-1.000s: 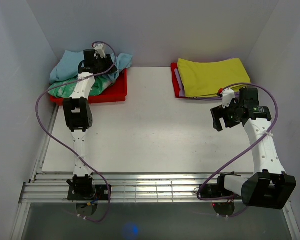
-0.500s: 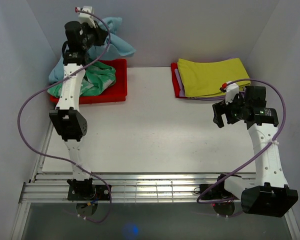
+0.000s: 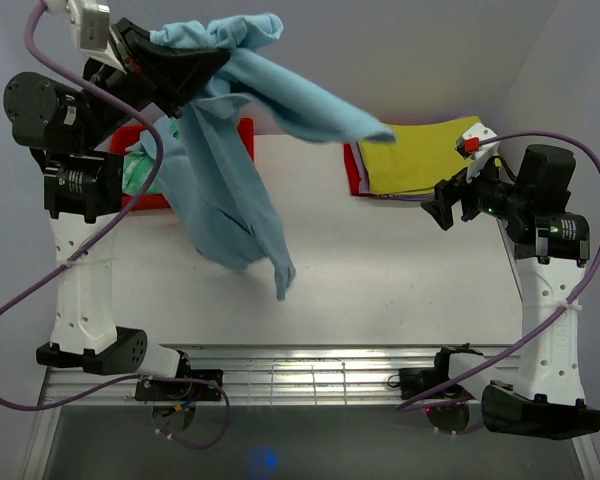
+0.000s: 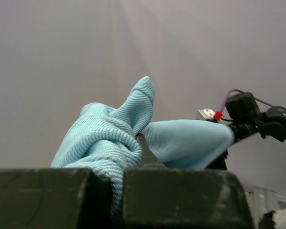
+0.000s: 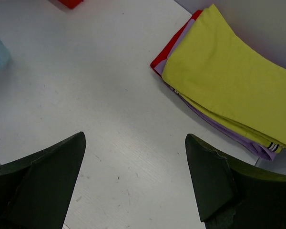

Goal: Fold and stack the trousers
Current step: Move the trousers to the center of the board

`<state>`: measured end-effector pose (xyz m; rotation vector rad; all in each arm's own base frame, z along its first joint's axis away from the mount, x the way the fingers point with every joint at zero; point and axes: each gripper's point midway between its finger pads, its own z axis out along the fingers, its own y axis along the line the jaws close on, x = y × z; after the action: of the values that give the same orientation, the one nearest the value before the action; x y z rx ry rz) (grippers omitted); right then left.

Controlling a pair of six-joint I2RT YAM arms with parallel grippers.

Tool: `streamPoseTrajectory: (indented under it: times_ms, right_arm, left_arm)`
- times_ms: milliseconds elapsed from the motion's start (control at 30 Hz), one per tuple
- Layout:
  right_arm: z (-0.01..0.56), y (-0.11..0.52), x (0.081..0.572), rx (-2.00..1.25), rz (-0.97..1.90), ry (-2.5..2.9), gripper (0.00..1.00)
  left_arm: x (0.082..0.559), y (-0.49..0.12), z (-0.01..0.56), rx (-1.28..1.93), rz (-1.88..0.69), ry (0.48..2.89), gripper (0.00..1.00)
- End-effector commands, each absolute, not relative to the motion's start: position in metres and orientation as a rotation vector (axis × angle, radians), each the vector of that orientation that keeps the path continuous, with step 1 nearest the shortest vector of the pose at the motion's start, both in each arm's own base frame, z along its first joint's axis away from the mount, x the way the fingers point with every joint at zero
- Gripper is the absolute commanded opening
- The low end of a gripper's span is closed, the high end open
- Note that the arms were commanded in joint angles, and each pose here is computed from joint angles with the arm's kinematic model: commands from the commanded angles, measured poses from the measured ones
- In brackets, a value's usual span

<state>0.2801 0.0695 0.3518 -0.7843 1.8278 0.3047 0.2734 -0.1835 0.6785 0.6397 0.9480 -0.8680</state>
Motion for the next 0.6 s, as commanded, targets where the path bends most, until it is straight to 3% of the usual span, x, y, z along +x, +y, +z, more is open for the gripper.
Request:
streamPoseTrajectory:
  times_ms: [0,233,433,567]
  right_arm:
    - [0.39,0.086,0.27,-0.846,0.348,1.672,0.9]
    - [0.364,0.091,0.257,-0.894,0.399,1.711,0.9]
    - [0.338,0.095,0.242,-0.928,0.444,1.757,0.9]
    - [0.322,0.095,0.246,-0.927,0.458,1.789,0.9]
  left_arm:
    - [0.303,-0.208,0.6,0.657,-1.12,1.204,0.0]
    - [0.341,-0.252,0.443,0.619,-1.252,1.555,0.0]
    - [0.362,-0.308,0.377,0.713,-1.256,1.66,0.0]
    - [0.349,-0.365,0.351,0.901,-1.282,1.661,0.0]
